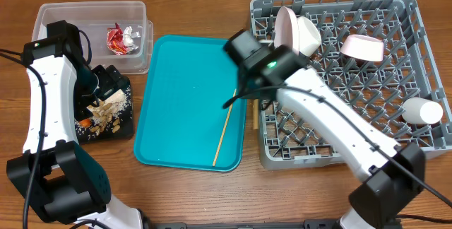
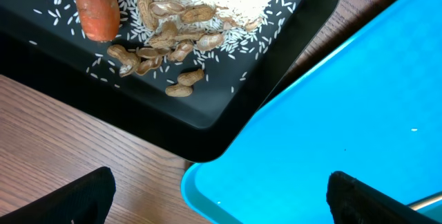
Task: Sort waste into correct bins and load items into the dishwasher
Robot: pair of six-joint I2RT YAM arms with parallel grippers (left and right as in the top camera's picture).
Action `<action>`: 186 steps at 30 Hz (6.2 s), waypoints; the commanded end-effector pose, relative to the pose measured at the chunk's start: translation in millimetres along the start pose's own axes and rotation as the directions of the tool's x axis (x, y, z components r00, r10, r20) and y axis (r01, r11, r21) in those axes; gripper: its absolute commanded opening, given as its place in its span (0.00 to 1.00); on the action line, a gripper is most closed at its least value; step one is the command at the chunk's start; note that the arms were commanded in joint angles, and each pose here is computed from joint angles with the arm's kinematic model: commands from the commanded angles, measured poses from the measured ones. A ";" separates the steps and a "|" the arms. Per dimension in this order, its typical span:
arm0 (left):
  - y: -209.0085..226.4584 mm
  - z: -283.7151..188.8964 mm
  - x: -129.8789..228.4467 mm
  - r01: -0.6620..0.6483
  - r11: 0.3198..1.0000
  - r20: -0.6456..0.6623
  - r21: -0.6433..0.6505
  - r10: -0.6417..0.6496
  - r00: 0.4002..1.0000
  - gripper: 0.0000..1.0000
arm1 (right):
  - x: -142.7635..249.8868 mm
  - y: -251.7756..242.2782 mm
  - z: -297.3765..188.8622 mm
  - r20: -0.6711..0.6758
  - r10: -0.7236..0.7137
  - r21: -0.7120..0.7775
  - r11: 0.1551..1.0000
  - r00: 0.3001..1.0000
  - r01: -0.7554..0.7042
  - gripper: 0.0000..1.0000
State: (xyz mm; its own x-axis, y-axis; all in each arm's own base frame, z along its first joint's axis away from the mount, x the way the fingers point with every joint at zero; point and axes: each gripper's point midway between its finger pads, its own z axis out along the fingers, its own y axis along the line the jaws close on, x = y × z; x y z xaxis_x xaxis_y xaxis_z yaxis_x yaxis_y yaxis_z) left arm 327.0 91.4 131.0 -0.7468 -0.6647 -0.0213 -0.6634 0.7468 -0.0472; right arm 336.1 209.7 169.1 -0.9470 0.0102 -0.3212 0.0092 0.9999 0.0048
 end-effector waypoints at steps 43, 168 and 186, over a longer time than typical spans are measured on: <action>-0.2 -2.4 -1.4 0.001 1.000 0.014 -0.002 -0.001 1.000 1.00 | 0.2 -6.7 30.6 -0.061 -0.149 -0.171 0.976 0.987 0.137 0.31; -78.0 -66.5 120.1 -0.662 0.744 0.027 0.085 0.663 0.748 0.95 | -20.9 -147.6 -31.8 -0.023 0.176 -0.138 0.974 0.984 -0.178 1.00; 1.9 -117.4 174.7 -0.638 0.761 0.665 0.116 0.418 0.619 1.00 | 88.5 -186.0 -90.7 0.402 0.204 -0.147 0.977 0.893 -0.157 1.00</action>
State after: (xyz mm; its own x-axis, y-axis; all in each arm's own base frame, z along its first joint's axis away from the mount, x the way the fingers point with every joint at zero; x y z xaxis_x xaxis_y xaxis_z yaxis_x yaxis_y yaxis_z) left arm 193.9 -24.0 249.2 -0.6968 -0.0942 -0.7111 0.0045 0.9907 -0.1356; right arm 224.6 28.8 227.0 -0.7142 0.2129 -0.6668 0.0940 0.9732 0.2100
